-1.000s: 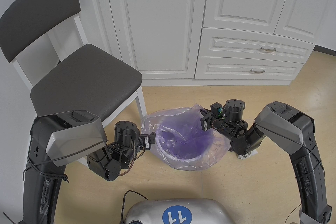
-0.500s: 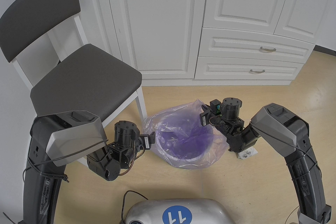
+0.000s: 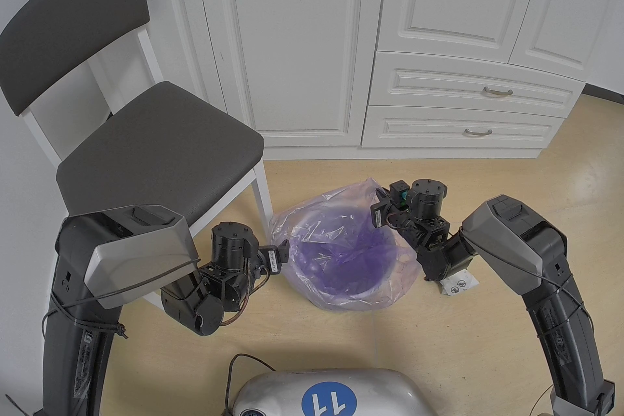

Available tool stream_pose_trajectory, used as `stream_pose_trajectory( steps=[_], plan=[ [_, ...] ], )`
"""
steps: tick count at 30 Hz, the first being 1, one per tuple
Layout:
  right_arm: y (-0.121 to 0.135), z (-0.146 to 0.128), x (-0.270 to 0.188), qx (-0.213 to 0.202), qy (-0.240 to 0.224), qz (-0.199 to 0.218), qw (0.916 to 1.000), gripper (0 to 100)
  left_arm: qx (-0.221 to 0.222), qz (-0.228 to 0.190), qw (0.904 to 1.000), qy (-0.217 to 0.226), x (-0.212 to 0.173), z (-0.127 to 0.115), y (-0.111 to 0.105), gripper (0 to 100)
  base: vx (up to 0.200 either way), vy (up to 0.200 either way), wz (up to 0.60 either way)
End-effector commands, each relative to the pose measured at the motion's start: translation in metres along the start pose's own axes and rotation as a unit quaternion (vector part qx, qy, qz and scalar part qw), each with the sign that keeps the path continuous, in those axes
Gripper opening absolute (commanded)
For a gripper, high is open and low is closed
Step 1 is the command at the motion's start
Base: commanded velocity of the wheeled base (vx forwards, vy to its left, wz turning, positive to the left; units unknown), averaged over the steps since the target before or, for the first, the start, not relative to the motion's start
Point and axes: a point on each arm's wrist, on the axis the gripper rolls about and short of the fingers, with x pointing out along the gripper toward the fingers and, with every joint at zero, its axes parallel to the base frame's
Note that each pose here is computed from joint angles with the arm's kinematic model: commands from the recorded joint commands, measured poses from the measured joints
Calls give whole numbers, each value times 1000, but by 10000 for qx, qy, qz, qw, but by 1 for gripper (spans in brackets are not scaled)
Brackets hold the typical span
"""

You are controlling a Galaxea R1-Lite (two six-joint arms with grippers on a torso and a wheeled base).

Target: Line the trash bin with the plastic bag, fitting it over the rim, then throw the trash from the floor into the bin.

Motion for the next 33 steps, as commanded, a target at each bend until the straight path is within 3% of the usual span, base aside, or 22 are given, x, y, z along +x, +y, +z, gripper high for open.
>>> stream_pose_trajectory(
  steps=[1,12,23,24,31,33],
  plan=[
    [1,-7,5,0,-9,-65,10000,0,-31,-34,9999,-116,-3,7,-2,100,0,0,0],
    [-3,-6,23,52,-259,-502,9984,0,-56,-141,9995,-267,-10,14,-7,100,0,0,0],
    [1,-2,27,232,-276,-537,9979,0,-38,-170,9996,-238,-10,12,-9,100,0,0,0],
    [2,0,27,341,-299,-521,9976,100,-25,-185,9996,-212,-11,10,-10,100,0,0,0],
    [-4,22,2,380,-22,-299,9988,100,20,-212,9997,-131,-16,6,-13,100,0,0,0],
    [-6,36,-13,445,41,-2,9990,100,31,-279,9995,-123,-20,7,-17,100,0,0,0]
  ],
)
